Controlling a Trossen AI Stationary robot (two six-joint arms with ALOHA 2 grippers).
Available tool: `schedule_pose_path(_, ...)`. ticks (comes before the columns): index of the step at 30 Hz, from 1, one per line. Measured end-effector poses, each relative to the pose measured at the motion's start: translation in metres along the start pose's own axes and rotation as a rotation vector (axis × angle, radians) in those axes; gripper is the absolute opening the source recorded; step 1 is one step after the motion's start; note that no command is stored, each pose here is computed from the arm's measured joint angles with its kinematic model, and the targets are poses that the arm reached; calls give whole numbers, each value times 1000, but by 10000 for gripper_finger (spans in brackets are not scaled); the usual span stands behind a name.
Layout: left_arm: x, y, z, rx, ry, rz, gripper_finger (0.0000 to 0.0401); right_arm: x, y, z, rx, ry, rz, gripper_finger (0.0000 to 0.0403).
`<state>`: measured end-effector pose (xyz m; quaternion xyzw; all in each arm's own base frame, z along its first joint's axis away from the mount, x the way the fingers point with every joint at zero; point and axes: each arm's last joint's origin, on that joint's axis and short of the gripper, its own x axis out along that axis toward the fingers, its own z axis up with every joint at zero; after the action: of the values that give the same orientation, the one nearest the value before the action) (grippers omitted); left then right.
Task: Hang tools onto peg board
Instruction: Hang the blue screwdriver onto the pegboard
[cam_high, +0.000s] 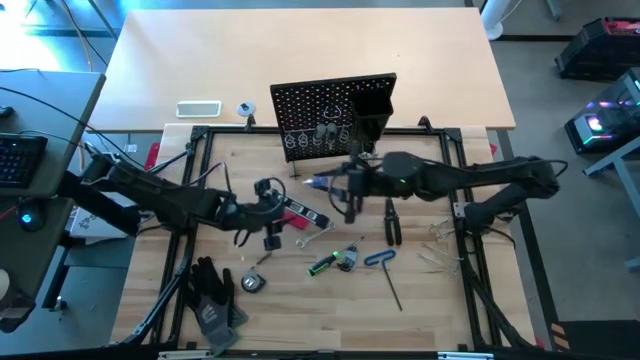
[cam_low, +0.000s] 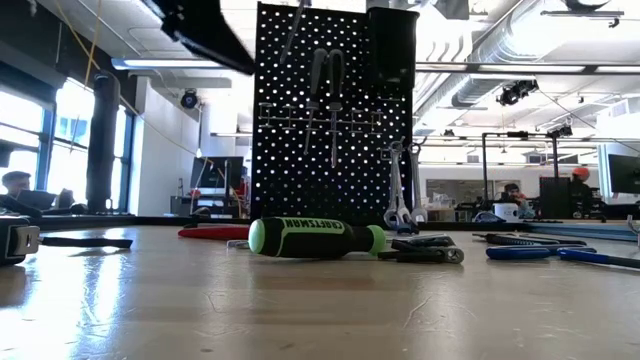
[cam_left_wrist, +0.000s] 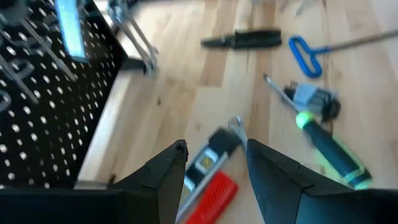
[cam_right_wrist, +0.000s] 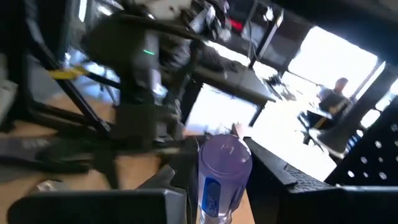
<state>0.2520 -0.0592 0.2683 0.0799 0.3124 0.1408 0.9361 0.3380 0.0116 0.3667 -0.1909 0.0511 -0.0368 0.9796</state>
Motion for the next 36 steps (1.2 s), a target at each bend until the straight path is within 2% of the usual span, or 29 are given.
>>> schedule_pose_path(7,-1,-19,-13,41,86,-36,162,35,-22,11,-67,150,-18,86)
schedule_pose_path(12,-2,-32,-19,54,107,-55,162,54,-39,22,-92,242,-30,86)
schedule_pose_path(18,-2,-46,-24,61,116,-69,162,69,-60,22,-96,330,-66,86)
schedule_pose_path(30,0,-68,-37,96,154,-67,162,72,-94,9,-57,336,-123,86)
schedule_pose_path(36,-2,-71,-38,101,153,-77,162,74,-104,4,-9,315,-105,86)
